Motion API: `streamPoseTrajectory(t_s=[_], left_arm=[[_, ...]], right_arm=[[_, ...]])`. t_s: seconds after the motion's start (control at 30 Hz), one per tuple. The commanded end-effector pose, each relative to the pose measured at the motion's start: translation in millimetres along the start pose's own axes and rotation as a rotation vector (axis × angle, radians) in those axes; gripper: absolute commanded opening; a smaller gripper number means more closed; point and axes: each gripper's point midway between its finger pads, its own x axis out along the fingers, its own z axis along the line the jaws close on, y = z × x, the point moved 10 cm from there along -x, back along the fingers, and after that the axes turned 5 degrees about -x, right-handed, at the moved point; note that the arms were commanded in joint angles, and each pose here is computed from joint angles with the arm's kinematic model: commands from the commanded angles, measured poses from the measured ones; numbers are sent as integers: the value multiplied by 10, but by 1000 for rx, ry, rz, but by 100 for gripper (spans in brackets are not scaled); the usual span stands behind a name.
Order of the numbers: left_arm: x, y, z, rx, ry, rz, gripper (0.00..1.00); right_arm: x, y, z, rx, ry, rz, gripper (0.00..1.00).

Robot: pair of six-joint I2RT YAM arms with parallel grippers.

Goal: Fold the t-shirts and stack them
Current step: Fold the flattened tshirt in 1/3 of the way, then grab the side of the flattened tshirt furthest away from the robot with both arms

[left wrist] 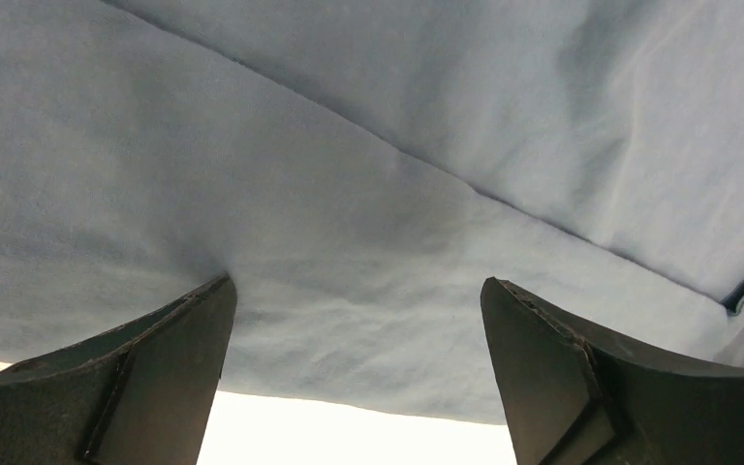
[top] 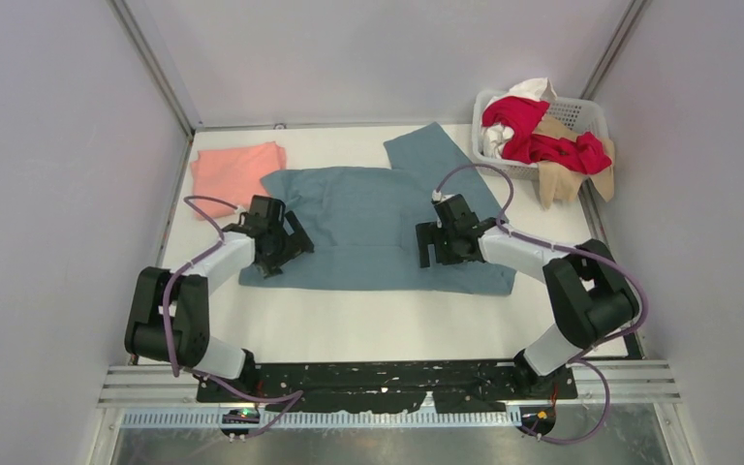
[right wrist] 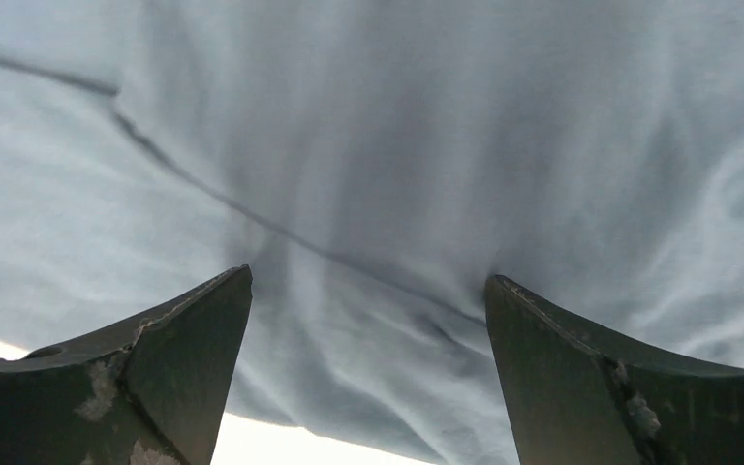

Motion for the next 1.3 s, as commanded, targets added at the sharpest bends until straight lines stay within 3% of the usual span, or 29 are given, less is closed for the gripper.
streamPoseTrajectory(t_s=[0.0,0.17,0.53,0.77,1.27], left_arm=[[16,186,4,20,15,61,100],[-25,393,229,18,-41,88,100],[-256,1087,664,43,-97,148,100],[-331,1330,955,5,-109,175,100],[-591,1535,1140,-23,-80,267,100]], right_arm=[[-73,157,38,76,-60,17,95],[-156,502,-114,94,69,104,95],[-547,1059,-181,130,14,203,95],[-767,1128,-82,172,-137,204,95],[-821,1049,-126,176,-54,198,95]])
